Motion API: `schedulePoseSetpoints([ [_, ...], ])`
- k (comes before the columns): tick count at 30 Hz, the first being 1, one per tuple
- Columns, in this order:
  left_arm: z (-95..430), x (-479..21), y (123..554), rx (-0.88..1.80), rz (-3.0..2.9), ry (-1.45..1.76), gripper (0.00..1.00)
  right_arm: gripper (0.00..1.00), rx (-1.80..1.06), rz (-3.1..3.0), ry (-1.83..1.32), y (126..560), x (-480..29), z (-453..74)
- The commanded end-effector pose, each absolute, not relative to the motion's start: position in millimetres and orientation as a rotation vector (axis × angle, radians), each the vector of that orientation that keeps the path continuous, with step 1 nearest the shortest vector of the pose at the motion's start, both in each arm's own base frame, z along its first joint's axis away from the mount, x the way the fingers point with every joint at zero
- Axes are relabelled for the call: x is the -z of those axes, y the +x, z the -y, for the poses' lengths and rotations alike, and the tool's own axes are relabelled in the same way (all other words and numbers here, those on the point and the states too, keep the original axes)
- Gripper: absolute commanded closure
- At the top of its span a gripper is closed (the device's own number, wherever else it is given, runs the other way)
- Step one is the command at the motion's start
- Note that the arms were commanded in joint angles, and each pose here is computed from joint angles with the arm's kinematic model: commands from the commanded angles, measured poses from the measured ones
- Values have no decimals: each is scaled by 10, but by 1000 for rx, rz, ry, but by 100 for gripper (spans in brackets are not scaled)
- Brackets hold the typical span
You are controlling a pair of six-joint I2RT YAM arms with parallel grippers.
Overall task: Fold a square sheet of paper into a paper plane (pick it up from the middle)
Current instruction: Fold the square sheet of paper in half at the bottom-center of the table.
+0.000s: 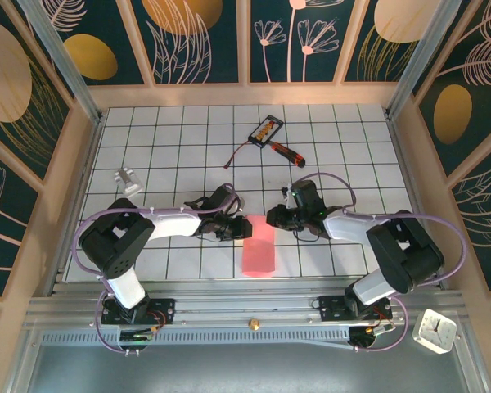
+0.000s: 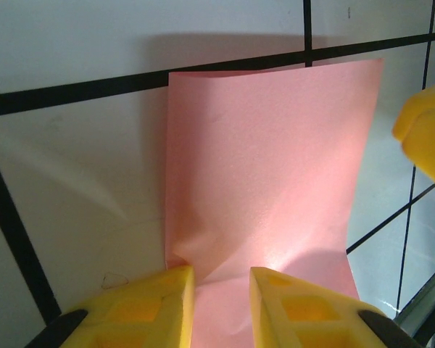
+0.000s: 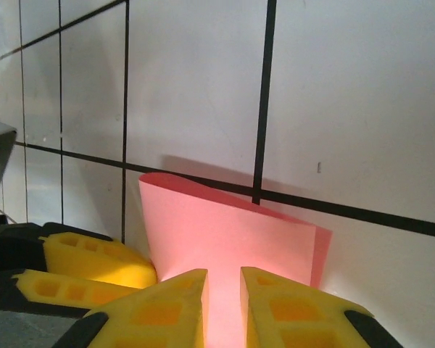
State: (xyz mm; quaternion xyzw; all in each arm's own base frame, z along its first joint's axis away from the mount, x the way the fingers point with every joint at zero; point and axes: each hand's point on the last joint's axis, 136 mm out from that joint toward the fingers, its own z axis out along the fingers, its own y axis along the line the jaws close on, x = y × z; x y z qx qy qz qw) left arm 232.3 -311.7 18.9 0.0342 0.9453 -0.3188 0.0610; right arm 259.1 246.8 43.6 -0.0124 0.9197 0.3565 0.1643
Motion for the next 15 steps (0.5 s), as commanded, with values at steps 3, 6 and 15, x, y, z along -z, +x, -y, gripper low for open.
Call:
schedulePoseSetpoints([
  [3,3065,-119,2315,904,-2889,117,72,81,-989,-2678,-36,2466,-251,-2471],
  [6,3059,-104,2316,898,-2891,117,72,82,-945,-2704,-24,2453,-144,-2421],
  [15,3091,-327,2364,941,-2839,86,62,84,-871,-2779,30,2289,102,-2286],
])
